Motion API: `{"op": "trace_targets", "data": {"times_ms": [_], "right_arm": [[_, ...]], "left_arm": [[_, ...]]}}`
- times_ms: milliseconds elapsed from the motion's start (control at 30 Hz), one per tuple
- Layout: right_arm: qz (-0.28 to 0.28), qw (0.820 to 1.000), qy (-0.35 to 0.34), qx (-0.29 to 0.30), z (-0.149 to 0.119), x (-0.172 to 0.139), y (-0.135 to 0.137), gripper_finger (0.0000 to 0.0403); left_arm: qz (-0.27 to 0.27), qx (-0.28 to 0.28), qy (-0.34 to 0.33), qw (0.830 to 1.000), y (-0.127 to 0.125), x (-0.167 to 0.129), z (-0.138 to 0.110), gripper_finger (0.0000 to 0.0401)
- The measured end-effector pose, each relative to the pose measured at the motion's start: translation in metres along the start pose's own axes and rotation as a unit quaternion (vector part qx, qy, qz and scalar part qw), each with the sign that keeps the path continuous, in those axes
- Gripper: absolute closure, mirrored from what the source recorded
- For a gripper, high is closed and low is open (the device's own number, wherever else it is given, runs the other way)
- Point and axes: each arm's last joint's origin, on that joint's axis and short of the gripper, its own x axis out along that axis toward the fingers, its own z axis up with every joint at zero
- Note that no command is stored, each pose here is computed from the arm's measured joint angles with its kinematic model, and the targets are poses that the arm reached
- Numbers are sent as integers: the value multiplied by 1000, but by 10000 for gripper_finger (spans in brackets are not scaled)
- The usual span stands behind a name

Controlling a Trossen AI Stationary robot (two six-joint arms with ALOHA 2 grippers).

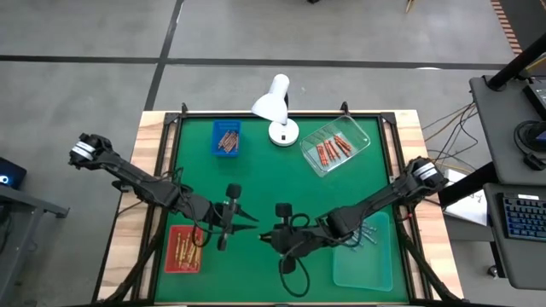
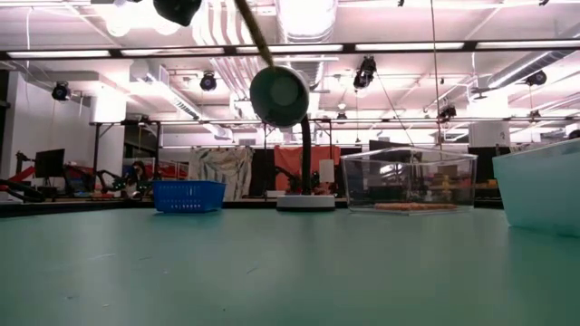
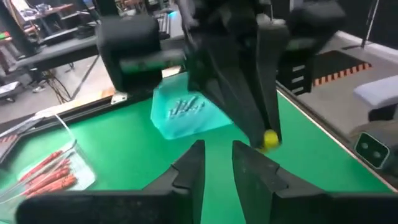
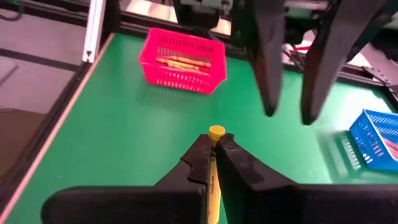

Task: Sort crayons
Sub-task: Put the yellow crayon into the red bin

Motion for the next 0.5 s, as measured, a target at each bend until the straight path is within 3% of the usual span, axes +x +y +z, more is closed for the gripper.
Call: {"op": "trace_targets", "data": {"times_ms": [233, 500], "right_arm": [[15, 998, -48, -26, 14, -21, 7, 391], [0, 991, -117, -69, 29, -21, 1, 391]], "left_arm": [[-49, -8, 0, 999, -4, 1, -3, 292], [-48, 14, -33, 998, -12, 23, -9, 247]]}}
